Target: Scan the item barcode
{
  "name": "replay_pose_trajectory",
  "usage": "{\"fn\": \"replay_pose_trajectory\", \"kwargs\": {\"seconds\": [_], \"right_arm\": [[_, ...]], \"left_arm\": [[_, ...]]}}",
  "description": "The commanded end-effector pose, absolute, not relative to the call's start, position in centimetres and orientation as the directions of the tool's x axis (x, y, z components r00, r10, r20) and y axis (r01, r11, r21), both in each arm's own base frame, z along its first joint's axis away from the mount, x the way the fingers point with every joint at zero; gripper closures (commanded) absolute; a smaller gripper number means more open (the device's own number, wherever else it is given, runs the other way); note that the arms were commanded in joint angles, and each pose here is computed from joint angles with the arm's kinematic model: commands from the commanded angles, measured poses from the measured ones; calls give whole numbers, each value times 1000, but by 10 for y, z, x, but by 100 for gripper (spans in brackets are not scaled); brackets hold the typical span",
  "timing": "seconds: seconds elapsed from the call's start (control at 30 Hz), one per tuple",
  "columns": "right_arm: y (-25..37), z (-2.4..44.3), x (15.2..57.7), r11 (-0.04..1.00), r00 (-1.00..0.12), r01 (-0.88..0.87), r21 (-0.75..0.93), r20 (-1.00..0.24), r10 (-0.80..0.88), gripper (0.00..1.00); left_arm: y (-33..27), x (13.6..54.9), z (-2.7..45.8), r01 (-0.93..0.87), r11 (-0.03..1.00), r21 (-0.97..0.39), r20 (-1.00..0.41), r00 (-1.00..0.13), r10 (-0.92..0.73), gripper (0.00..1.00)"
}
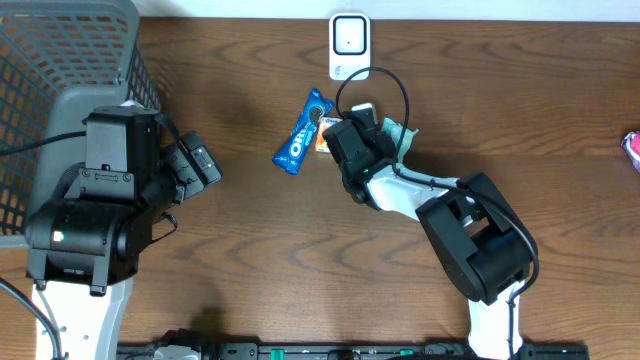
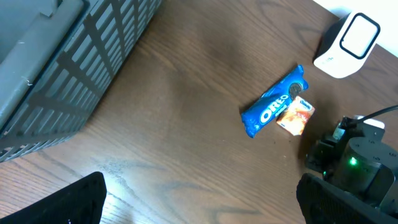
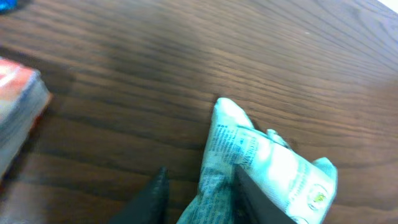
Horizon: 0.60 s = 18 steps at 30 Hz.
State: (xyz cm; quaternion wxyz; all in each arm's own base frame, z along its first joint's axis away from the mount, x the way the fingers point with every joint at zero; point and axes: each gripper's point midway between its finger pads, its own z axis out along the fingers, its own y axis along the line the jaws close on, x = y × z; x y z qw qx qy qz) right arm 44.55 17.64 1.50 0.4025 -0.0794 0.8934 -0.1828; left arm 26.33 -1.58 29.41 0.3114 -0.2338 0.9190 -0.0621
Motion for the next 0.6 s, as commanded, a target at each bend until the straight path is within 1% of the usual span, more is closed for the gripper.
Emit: {"fn": "replay_pose_trajectory", "kwargs": {"seconds": [0.0,0.07,0.1,0.17,0.2,0.23,0.27,0.33,0.37,0.43,0.5,0.57], "right_arm": [[170,-2,439,912,-697,-9,-411,-651,-300,83],[169,4,439,913,-696,-7,-407,-654,-297,92],[169,7,439,914,-695,-6,-407,-655,-296,94],[168,14,439,914,-693,-4,-405,-658,-295,94],[167,17,439,913,-693,-2,-407,-657,-295,92],[164,22,439,909,-693,9,-416,-659,-295,79],[161,25,440,905,-693,18,-426,-658,-296,70],[154,29,440,892,-693,44,-451,-657,-297,54],[148,29,439,883,-701,54,-465,-648,-298,51],[135,25,437,872,-726,60,-486,-620,-296,51],[125,18,435,870,-753,52,-490,-591,-288,53],[120,10,433,887,-779,44,-459,-572,-258,55]], "left_arm": [[-12,264,296,-399,882,-251,-551,-690,-469,2],[-12,264,296,-399,882,-251,-551,-690,-469,2],[-12,264,296,-399,882,-251,-551,-690,-469,2],[-12,264,296,-399,882,-251,-551,-690,-469,2],[-13,264,296,-399,882,-251,-551,-691,-469,2],[-12,264,296,-399,882,-251,-551,-690,-469,2],[-12,264,296,-399,882,-251,-551,-690,-469,2],[-13,264,296,-399,882,-251,-550,-690,-469,2],[-12,264,296,-399,882,-251,-551,-690,-469,2],[-13,264,296,-399,882,-251,-550,-690,-469,2],[-12,264,296,-399,882,-251,-551,-690,-469,2],[-12,264,296,-399,882,-251,-551,-690,-469,2]]}}
